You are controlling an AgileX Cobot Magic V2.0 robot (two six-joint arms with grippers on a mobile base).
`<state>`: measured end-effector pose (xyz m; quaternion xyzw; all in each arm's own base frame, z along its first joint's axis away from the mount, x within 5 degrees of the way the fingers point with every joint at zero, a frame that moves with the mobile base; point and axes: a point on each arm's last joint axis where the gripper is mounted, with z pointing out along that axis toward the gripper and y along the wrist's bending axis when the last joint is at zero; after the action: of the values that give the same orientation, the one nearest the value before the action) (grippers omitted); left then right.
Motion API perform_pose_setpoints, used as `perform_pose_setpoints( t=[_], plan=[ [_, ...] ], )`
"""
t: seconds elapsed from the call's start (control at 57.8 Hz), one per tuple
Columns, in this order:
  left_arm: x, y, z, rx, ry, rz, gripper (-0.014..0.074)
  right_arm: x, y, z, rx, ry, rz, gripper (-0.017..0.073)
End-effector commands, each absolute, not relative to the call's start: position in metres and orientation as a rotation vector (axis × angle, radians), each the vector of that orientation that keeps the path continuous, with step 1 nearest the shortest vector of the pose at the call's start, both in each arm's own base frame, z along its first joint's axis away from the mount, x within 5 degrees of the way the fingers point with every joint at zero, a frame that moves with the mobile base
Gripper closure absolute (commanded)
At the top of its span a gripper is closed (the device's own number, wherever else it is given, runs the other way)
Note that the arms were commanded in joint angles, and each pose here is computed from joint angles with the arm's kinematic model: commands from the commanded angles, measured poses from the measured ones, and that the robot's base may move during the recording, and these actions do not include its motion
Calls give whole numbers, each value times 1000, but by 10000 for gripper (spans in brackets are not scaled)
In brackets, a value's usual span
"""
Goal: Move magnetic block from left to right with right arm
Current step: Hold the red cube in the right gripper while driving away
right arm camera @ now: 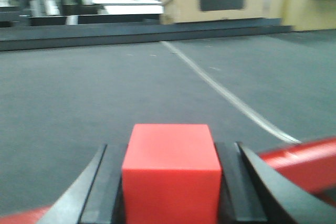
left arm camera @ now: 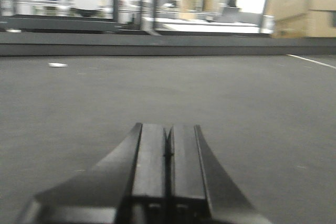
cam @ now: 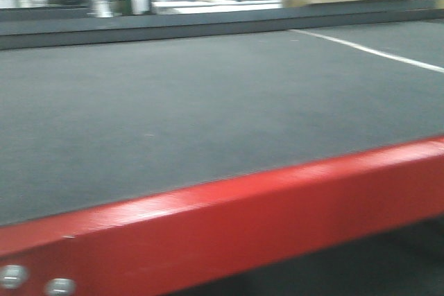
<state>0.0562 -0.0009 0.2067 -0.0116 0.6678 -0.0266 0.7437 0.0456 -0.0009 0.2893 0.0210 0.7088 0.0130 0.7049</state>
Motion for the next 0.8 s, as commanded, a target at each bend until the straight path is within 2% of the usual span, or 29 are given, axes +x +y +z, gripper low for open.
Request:
perform_pose_setpoints(
  t=[0.0,0.778],
  plan=[
    [55,0,212,-33,1373,-58,720,44,-1,306,37,1464,13,264],
    [55,0,212,-33,1373,-58,720,44,-1,306,37,1464,13,264]
  ],
)
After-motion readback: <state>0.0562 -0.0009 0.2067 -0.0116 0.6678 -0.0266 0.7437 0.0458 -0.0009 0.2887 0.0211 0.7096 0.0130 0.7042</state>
